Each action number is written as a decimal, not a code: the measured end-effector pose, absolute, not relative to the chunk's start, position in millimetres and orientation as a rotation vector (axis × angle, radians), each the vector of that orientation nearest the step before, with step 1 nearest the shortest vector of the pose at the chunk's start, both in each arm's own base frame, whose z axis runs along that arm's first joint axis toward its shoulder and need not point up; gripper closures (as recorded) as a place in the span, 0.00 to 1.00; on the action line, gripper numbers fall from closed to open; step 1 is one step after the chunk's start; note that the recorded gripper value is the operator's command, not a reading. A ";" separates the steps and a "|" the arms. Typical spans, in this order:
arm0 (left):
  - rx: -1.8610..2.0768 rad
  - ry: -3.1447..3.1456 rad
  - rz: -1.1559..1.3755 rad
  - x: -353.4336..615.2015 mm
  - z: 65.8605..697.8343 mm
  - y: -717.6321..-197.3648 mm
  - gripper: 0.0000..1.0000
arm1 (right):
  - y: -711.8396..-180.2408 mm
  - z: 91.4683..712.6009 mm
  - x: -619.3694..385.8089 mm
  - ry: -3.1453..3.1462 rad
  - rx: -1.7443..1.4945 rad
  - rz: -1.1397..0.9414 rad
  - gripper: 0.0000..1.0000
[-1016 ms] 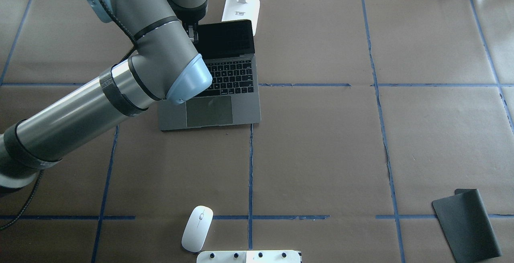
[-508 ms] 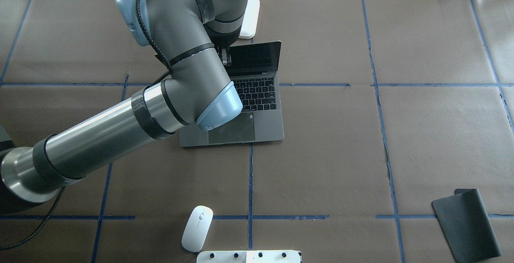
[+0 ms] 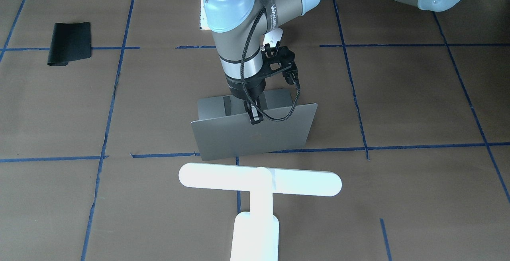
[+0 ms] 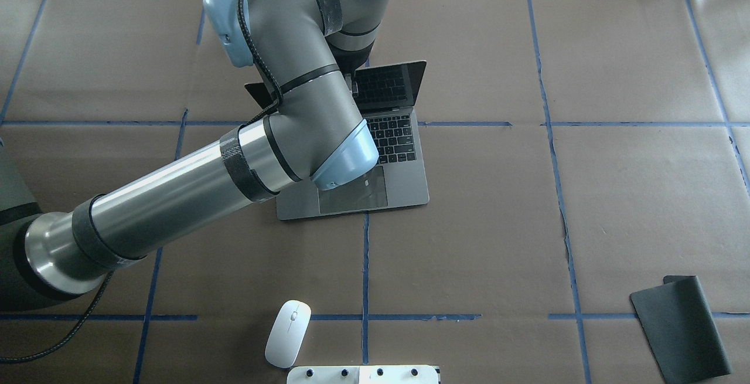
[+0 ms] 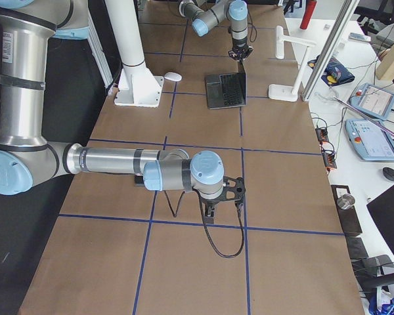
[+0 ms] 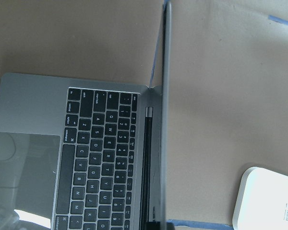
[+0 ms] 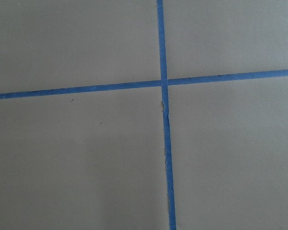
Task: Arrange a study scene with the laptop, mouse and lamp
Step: 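Slide the laptop with the left gripper toward the white lamp, then release the laptop and draw the left gripper back toward the robot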
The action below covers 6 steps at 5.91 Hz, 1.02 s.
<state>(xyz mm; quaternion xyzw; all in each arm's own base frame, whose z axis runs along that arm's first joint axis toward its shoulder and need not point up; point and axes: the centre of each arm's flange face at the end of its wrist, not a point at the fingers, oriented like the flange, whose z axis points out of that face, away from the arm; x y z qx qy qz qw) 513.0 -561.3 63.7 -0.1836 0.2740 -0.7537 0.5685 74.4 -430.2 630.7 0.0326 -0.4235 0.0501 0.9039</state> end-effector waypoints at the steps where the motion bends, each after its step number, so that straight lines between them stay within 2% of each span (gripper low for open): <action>1: -0.432 0.656 -1.764 513.4 62.3 -561.8 1.00 | -430.3 631.1 74.4 -0.875 0.067 0.104 0.00; 2: -0.434 0.676 -1.751 514.1 60.1 -561.9 0.91 | -430.9 630.8 74.4 -0.874 0.067 0.105 0.00; 3: -0.429 0.692 -1.728 514.8 58.7 -561.6 0.13 | -431.3 630.9 74.2 -0.874 0.067 0.104 0.00; 4: -0.422 0.708 -1.699 515.3 58.7 -561.6 0.00 | -431.7 630.7 74.1 -0.874 0.067 0.104 0.00; 6: -0.400 0.727 -1.637 514.3 64.4 -560.5 0.00 | -432.2 630.4 74.2 -0.874 0.068 0.104 0.00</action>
